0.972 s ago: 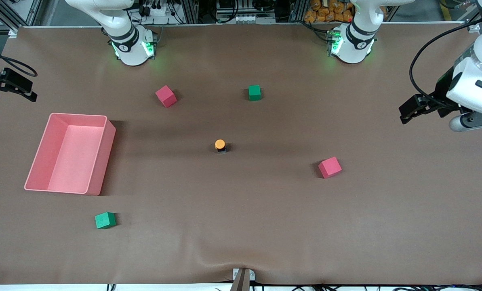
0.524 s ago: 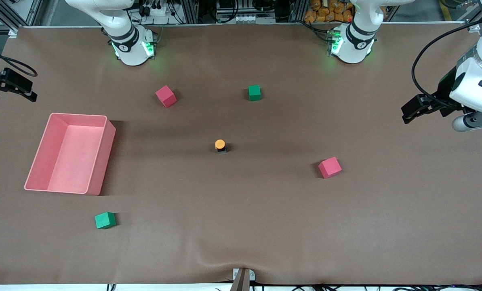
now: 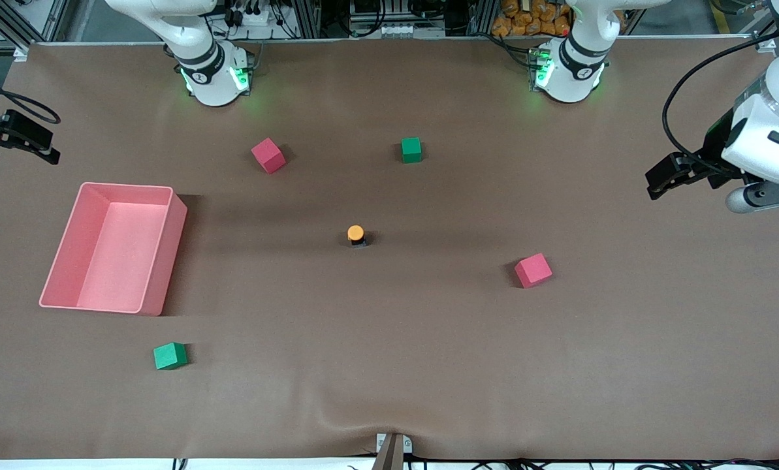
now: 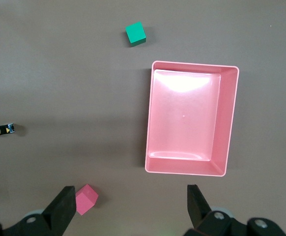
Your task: Place and upright button with both arms
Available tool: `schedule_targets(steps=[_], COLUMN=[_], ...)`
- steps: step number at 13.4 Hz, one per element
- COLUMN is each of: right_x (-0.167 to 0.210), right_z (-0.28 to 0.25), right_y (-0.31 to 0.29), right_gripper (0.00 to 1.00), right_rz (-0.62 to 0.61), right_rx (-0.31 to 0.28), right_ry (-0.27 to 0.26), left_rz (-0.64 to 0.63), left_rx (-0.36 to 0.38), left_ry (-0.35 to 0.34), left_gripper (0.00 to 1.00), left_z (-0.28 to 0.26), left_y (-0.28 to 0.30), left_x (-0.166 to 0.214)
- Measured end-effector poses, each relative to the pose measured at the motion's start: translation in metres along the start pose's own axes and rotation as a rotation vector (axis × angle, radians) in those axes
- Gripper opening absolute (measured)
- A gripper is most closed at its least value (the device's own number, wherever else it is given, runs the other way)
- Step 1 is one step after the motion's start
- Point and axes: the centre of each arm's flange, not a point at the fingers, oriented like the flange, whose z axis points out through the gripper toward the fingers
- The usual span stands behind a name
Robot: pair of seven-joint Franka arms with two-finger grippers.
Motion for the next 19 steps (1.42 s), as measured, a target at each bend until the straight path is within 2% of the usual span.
schedule_targets(steps=[19], right_x=[0.0], right_z=[0.0], right_y=[0.0004], right_gripper=[1.0], right_rz=[0.001], right_rx=[0.0], right_ry=[0.0], left_rz=[0.063], left_rx=[0.003], left_ry=[-0.009], left_gripper=[1.0], left_z=[0.0046], left_y=[0.0005], left_x=[0.0003])
